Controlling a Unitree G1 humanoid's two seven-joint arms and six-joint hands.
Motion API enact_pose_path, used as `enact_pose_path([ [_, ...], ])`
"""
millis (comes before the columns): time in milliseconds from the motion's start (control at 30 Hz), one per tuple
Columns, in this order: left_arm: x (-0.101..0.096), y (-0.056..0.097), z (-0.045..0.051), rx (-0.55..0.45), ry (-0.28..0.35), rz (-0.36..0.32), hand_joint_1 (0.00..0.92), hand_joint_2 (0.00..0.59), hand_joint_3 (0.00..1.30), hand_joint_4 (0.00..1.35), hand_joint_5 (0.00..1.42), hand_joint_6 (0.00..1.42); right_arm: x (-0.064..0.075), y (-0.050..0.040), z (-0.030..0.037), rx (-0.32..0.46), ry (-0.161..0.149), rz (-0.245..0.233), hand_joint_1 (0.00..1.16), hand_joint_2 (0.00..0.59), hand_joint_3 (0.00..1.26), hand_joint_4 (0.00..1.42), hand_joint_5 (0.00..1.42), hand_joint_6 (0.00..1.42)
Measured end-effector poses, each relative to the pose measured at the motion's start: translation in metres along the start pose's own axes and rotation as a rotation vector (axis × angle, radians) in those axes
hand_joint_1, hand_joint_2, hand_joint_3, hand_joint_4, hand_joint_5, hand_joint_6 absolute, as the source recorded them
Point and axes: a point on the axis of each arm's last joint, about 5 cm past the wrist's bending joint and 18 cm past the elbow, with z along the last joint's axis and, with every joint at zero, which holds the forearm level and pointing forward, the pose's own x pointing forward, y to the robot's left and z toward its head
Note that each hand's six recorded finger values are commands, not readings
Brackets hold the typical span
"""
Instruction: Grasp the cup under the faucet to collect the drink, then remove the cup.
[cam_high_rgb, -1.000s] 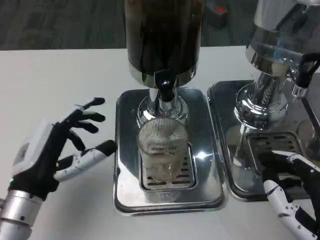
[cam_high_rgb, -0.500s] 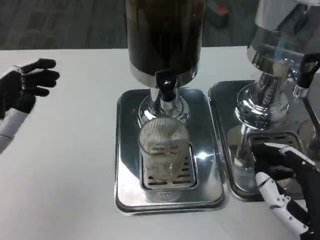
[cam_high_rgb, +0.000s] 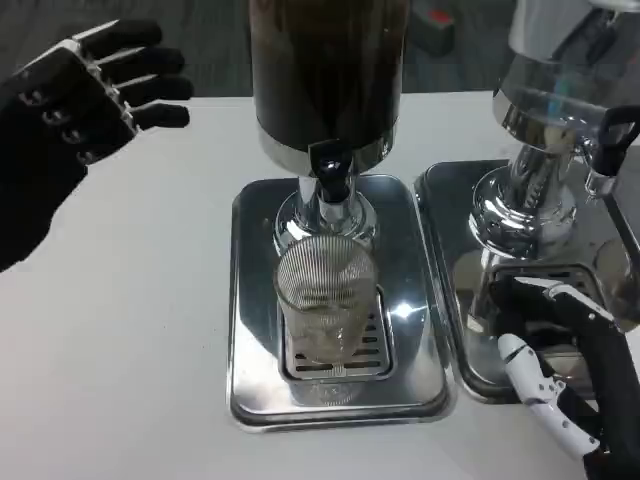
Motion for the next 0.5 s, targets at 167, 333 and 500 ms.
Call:
enact_pose_path([
  [167,0.013,-0.001,-0.0014,-0.135,0.039,-0.099,0.000,0.073,0.26,0.19,0.23,0.30,0.000,0.0042,-0.0020,0.011,0.013,-0.003,0.34,0.416,0.45,0.41,0.38,0.47],
  [333,0.029,-0.007,-0.0069,-0.201,0.037,-0.174,0.000,0.074,0.25,0.17,0.20,0.27,0.000,0.0069,-0.0015,0.019,0.014,-0.016,0.34,0.411,0.45,0.41,0.38,0.47],
  [500,0.045,-0.015,-0.0143,-0.219,0.060,-0.232,0.000,0.073,0.27,0.18,0.21,0.27,0.000,0.0088,-0.0023,0.024,0.023,-0.027,0.33,0.408,0.45,0.42,0.38,0.47],
])
